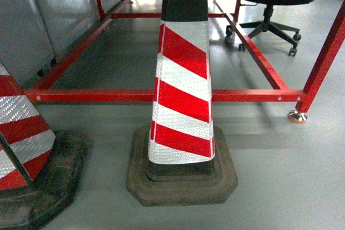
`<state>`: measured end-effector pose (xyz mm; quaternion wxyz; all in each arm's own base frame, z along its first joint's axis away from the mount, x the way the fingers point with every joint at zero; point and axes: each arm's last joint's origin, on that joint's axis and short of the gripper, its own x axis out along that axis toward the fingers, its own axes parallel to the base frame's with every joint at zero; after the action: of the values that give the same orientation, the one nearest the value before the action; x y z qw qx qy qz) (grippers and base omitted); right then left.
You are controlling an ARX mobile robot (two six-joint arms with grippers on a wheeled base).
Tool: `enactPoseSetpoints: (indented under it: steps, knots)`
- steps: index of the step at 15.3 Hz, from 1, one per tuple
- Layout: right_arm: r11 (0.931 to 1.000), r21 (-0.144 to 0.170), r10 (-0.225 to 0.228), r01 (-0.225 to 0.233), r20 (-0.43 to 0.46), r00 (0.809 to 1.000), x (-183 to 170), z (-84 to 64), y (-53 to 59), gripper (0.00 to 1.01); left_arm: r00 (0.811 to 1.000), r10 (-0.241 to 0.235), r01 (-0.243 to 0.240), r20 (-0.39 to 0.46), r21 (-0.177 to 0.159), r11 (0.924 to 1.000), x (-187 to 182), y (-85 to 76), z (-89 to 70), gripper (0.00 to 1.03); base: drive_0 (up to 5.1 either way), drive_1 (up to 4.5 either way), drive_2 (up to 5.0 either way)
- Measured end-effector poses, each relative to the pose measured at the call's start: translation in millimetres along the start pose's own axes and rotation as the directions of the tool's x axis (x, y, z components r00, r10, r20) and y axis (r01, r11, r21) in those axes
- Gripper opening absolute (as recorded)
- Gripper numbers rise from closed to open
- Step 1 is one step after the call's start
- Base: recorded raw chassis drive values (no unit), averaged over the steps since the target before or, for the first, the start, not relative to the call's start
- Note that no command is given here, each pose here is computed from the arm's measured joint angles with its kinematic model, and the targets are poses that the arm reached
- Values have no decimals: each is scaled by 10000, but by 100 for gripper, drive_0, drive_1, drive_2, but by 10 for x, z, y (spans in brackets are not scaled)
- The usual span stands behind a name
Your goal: Sort blue parts and orange caps into right shelf containers
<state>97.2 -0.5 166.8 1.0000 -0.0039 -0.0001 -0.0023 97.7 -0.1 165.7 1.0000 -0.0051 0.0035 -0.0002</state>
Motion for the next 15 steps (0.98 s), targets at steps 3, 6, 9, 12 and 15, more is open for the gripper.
enactPoseSetpoints:
  steps: [3, 6, 9, 12, 15]
  knots:
    - [10000, 4, 0, 0, 15, 10000, 0, 1, 0, 98, 10000, 15, -15, 12, 0, 10000, 0, 0, 1, 98, 0, 0, 0]
    - [10000, 15, 4, -4, 19, 10000, 0, 2, 0, 98, 10000, -4, 4, 23, 27, 10000, 0, 0, 2, 98, 0, 0, 0]
    - [10000, 50, -8, 8, 27, 10000, 0, 3, 0, 98, 10000, 7, -8, 31, 80, 10000, 0, 0, 3, 98, 0, 0, 0]
    - [10000, 76, 0, 0, 19, 10000, 0, 2, 0, 98, 10000, -8, 8, 34, 107, 9999, 0, 0, 3, 98, 0, 0, 0]
    - [10000, 76, 8, -8, 15, 10000, 0, 1, 0, 98, 10000, 3, -4, 34, 103, 9999, 0, 0, 3, 98, 0, 0, 0]
